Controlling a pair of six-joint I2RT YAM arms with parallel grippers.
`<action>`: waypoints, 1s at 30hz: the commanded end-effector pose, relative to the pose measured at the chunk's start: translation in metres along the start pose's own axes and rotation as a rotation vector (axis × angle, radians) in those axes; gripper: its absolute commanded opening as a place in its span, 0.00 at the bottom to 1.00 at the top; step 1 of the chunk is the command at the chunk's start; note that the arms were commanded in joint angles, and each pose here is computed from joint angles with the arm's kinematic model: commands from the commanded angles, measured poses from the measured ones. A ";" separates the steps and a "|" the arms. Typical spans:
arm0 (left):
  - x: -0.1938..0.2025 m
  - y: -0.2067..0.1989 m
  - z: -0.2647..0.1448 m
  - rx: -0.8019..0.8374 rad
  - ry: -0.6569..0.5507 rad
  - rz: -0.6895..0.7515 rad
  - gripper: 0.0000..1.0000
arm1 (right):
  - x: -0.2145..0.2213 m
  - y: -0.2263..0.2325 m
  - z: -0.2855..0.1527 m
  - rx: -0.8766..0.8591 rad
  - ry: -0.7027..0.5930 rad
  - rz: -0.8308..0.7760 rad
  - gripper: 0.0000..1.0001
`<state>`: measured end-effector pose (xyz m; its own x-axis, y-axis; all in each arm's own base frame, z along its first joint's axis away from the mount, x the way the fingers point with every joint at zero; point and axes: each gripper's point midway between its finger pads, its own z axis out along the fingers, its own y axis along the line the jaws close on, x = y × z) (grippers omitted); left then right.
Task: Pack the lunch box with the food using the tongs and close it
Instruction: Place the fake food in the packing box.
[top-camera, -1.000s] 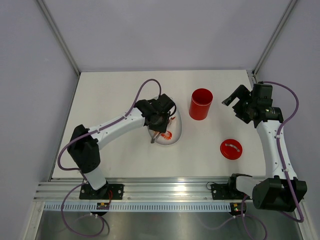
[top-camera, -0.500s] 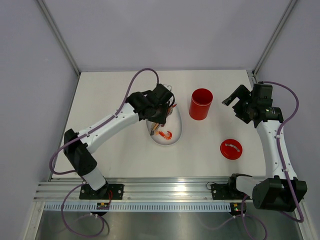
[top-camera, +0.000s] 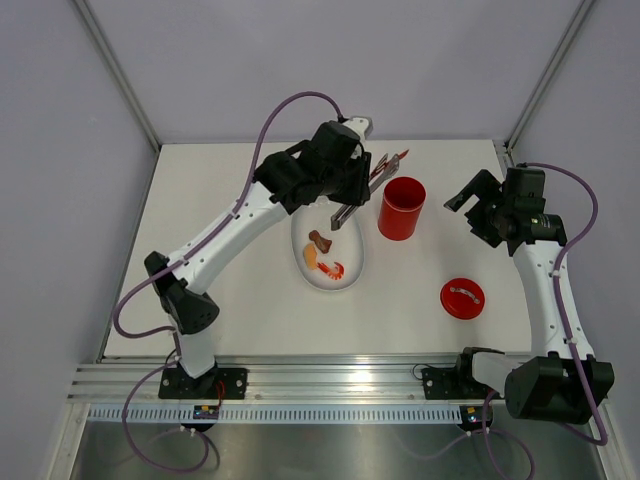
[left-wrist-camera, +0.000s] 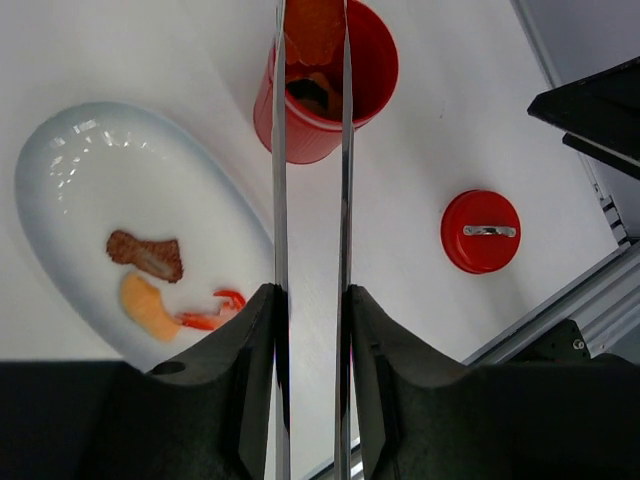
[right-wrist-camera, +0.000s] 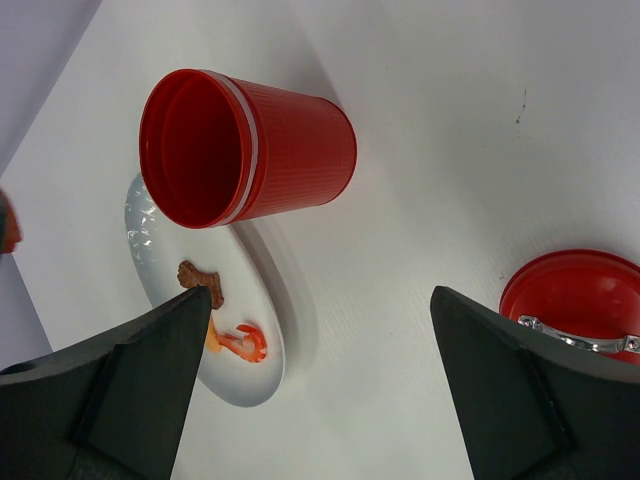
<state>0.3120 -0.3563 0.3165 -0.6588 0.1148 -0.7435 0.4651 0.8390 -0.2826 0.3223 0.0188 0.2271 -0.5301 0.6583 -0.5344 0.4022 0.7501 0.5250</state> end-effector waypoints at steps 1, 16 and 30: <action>-0.008 -0.029 0.014 0.131 -0.002 0.016 0.23 | -0.008 0.009 -0.013 -0.026 -0.042 -0.013 1.00; 0.011 -0.041 0.060 0.185 0.070 -0.004 0.46 | -0.008 0.007 -0.017 -0.014 -0.047 -0.022 1.00; -0.003 -0.041 0.037 0.181 0.011 0.009 0.25 | -0.007 0.007 -0.017 -0.016 -0.045 -0.019 0.99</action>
<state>0.3186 -0.4088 0.2511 -0.7405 0.1956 -0.6430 0.5169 0.7773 -0.3588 0.3167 0.0175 0.2276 -0.5294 0.6585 -0.5349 0.4119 0.7507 0.5165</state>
